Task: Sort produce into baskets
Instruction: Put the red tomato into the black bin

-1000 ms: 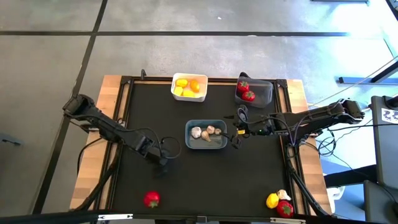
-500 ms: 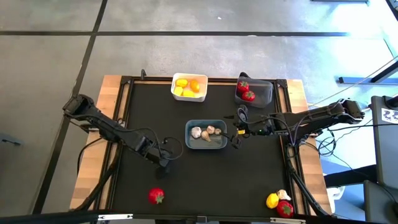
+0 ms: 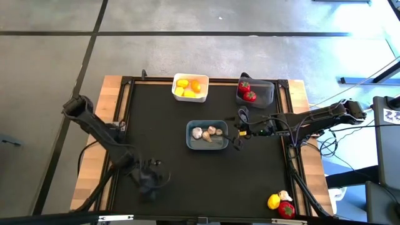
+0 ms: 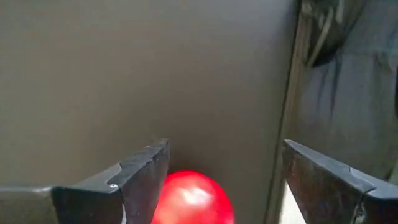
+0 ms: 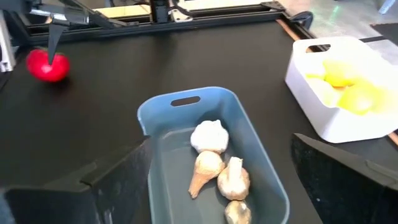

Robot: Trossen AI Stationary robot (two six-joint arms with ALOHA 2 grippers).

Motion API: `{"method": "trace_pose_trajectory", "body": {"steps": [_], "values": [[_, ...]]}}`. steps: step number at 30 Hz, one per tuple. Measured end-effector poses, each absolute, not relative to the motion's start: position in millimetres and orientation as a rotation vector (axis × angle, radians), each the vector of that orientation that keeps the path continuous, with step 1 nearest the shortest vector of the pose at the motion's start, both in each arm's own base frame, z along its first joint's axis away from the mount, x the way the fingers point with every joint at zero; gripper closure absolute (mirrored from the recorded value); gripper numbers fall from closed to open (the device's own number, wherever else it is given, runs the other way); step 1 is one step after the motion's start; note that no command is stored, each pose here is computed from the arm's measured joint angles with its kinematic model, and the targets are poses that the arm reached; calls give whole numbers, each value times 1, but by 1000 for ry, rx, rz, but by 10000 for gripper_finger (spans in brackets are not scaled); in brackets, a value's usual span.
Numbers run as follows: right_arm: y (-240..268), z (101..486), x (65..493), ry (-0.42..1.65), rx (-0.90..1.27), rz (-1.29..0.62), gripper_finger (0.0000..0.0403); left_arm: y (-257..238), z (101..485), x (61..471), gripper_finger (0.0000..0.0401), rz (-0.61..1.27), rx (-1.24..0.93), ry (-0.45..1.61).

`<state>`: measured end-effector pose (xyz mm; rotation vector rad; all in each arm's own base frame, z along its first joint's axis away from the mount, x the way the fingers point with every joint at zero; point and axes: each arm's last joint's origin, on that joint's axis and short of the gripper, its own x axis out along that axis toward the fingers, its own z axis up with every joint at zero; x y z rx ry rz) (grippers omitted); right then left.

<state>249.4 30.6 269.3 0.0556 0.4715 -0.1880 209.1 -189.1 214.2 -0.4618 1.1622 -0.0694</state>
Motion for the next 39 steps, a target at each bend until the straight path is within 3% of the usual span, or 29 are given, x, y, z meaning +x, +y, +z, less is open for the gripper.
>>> {"method": "trace_pose_trajectory", "body": {"steps": [12, 29, 39], "values": [[31, 268, 250, 478, 57, -177, 26, -208, 208, 172, 101, 58, -508, 1286], [32, 256, 258, 528, 44, -184, 26, -198, 196, 159, 101, 295, -446, 1400], [32, 256, 258, 532, 43, -184, 26, -214, 170, 167, 101, 252, -392, 1475]]}}
